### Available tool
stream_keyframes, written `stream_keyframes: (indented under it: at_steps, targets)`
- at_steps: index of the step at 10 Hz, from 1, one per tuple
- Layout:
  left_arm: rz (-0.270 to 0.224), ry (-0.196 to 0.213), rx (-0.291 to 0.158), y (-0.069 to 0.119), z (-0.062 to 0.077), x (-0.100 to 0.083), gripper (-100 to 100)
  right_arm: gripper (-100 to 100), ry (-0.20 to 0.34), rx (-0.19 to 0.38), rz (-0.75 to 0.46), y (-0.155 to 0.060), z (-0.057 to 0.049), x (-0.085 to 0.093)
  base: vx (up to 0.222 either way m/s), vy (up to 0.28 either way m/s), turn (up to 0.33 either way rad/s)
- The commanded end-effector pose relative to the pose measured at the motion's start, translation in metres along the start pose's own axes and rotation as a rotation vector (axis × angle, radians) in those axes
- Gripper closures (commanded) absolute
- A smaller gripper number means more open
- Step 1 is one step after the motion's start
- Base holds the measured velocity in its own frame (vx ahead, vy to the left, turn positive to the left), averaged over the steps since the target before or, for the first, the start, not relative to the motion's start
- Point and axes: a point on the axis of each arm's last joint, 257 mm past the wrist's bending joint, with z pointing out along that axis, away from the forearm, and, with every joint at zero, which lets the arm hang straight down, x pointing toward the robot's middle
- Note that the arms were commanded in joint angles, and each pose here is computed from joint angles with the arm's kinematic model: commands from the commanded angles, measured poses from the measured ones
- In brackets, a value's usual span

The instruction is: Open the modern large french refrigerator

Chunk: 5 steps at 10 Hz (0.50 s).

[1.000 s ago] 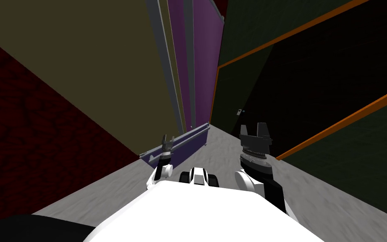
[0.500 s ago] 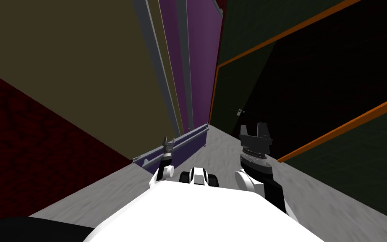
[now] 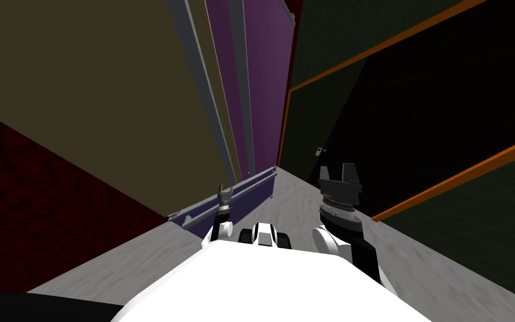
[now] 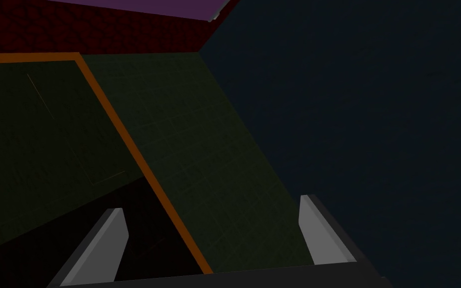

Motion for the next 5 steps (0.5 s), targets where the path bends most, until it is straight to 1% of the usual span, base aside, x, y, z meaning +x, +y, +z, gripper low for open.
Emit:
stream_keyframes:
  at_steps: [1,2,3,4,5]
  targets:
    - [-0.031,-0.025,-0.013,0.012,-0.006,-0.010,-100,0,0.000,0.000,0.000,0.000,0.000,0.000,0.098,-0.084,0.010]
    - [-0.024,-0.019,-0.011,0.010,-0.006,-0.008,-100,0,0.000,0.000,0.000,0.000,0.000,0.000,0.047,-0.041,0.006]
    - [-0.027,-0.017,-0.012,0.009,0.006,-0.006,-100,0,0.000,0.000,0.000,0.000,0.000,0.000,0.019,-0.010,0.024]
    - [-0.027,-0.016,-0.013,0.009,0.009,-0.005,-100,0,0.000,0.000,0.000,0.000,0.000,0.000,0.013,-0.003,0.018]
    - [-0.028,-0.014,-0.014,0.008,0.018,-0.003,-100,0,0.000,0.000,0.000,0.000,0.000,0.000,0.006,0.001,0.021]
